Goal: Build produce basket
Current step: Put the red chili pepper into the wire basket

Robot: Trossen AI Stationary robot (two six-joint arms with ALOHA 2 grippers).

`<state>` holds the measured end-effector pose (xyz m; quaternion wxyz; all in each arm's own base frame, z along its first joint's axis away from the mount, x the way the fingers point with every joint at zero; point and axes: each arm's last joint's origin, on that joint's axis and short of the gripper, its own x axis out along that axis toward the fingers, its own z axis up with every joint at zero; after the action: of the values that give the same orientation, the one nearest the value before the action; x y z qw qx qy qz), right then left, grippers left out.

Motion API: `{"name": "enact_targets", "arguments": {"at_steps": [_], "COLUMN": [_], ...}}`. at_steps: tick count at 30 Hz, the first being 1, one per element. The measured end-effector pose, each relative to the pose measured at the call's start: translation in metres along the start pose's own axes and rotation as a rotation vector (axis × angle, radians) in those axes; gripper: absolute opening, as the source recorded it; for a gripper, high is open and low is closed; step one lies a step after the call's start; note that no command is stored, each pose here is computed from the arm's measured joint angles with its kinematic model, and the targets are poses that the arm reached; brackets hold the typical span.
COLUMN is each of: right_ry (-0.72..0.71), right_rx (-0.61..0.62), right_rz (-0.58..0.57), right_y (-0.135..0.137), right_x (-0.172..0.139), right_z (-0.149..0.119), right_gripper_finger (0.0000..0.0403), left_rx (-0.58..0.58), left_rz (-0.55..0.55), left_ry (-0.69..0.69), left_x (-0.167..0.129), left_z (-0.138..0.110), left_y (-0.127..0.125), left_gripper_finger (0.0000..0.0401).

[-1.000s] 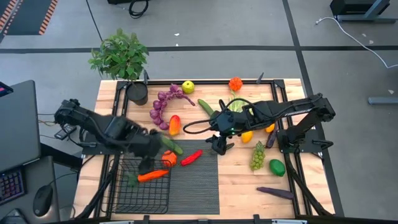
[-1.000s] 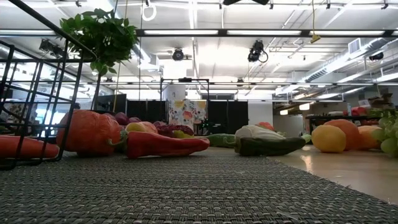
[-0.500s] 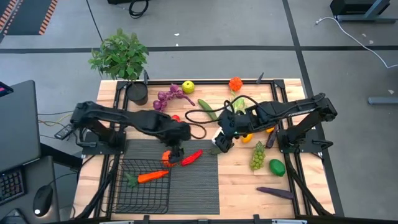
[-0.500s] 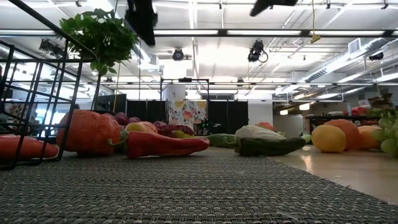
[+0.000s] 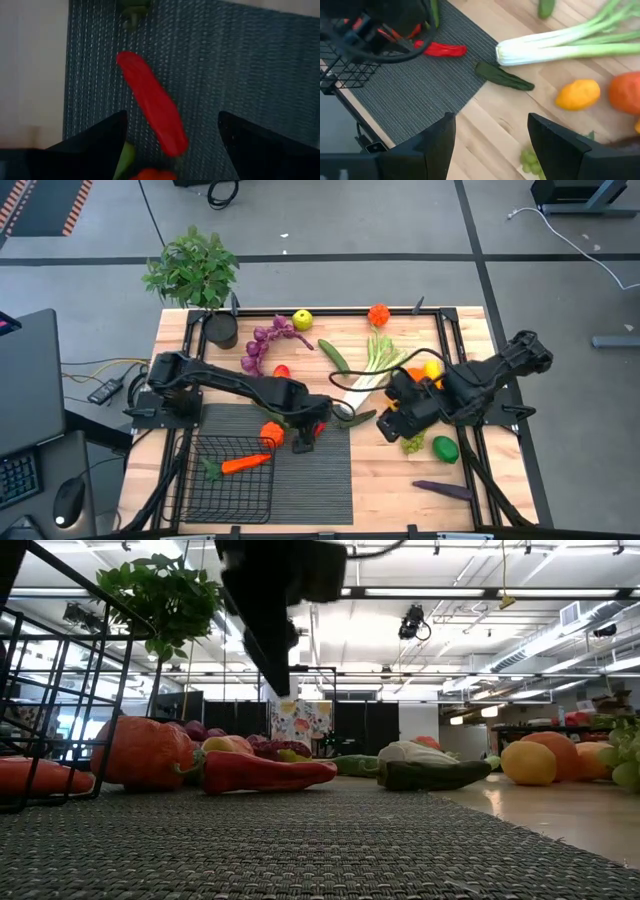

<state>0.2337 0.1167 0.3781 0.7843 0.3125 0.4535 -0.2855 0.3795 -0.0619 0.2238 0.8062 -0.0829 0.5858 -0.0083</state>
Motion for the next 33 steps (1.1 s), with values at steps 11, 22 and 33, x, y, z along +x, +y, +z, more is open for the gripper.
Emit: {"name": "enact_targets", "arguments": {"at_steps": [11, 22, 33], "right_ry": [-0.011, -0.019, -0.076], "right_rx": [-0.002, -0.105, -0.197], "right_rz": [-0.068, -0.109, -0.167], "right_y": [-0.005, -0.008, -0.012], "right_x": [-0.012, -0.008, 0.004], "right_z": [-0.029, -0.038, -0.041], "right_gripper_finger": [0.0252, 0.0252, 0.0252], "left_rx": [-0.127, -0.265, -0.342], "left_rz": [0.046, 0.058, -0.003], "left_ry": [0.111, 0.122, 0.115], "left_x": [0.056, 0.071, 0.038], "left_z": [0.001, 0.0, 0.0], "left_y": [0.012, 0.012, 0.009], "left_gripper_finger": [0.0315, 0.0244, 0.0072]}}
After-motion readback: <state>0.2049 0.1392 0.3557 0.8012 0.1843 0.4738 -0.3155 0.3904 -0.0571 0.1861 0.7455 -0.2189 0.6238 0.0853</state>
